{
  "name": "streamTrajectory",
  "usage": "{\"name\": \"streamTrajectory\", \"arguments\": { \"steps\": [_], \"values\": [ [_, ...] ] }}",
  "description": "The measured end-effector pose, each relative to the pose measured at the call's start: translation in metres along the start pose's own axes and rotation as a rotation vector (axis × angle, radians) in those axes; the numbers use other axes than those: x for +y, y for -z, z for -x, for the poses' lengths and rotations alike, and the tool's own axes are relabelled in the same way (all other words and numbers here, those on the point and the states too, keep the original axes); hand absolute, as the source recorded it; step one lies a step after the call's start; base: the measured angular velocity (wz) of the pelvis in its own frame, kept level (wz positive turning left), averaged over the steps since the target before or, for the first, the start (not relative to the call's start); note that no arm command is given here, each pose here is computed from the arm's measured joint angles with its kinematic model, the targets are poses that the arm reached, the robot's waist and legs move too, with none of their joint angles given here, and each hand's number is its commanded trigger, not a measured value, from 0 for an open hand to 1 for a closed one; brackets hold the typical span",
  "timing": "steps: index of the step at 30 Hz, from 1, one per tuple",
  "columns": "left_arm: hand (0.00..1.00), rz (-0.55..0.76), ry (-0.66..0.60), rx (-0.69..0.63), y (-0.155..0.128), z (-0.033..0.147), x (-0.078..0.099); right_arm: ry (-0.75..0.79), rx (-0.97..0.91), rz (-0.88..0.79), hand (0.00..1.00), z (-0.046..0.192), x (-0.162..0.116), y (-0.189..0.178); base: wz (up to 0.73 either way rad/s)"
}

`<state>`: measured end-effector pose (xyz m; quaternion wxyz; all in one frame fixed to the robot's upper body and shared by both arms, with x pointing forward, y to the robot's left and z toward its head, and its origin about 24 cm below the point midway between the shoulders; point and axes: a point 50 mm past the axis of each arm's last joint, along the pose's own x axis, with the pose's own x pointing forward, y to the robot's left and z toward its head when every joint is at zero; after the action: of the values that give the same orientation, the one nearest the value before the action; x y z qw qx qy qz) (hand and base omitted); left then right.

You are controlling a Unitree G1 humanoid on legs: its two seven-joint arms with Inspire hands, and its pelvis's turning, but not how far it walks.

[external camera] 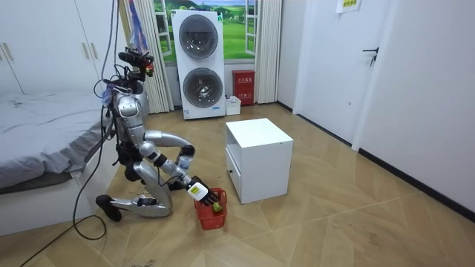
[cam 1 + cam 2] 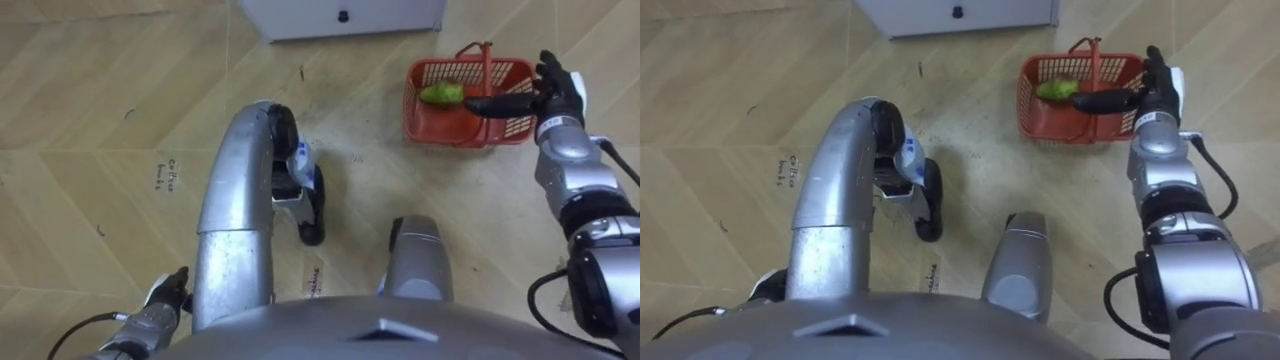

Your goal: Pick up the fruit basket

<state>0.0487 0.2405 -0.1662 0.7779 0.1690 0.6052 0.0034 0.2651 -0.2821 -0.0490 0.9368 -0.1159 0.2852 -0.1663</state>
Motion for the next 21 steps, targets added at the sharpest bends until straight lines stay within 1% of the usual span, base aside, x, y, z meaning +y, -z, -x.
{"name": "streamTrajectory", "arguments": {
  "steps": [7, 18, 21],
  "values": [
    [0.0, 0.0, 0.034, -0.003, -0.0011, -0.0002, -0.0013, 0.013, 0.023, 0.008, 0.0, -0.0035, -0.0056, -0.0013, 0.02],
    [0.0, -0.001, 0.036, -0.002, -0.0013, -0.0002, -0.0013, -0.021, 0.023, 0.018, 0.0, -0.0036, -0.0027, -0.0016, 0.0],
    [0.0, -0.019, 0.045, 0.001, -0.0007, -0.0001, -0.0029, -0.037, 0.031, 0.038, 0.0, -0.0031, -0.0001, 0.0009, 0.0]
  ]
}}
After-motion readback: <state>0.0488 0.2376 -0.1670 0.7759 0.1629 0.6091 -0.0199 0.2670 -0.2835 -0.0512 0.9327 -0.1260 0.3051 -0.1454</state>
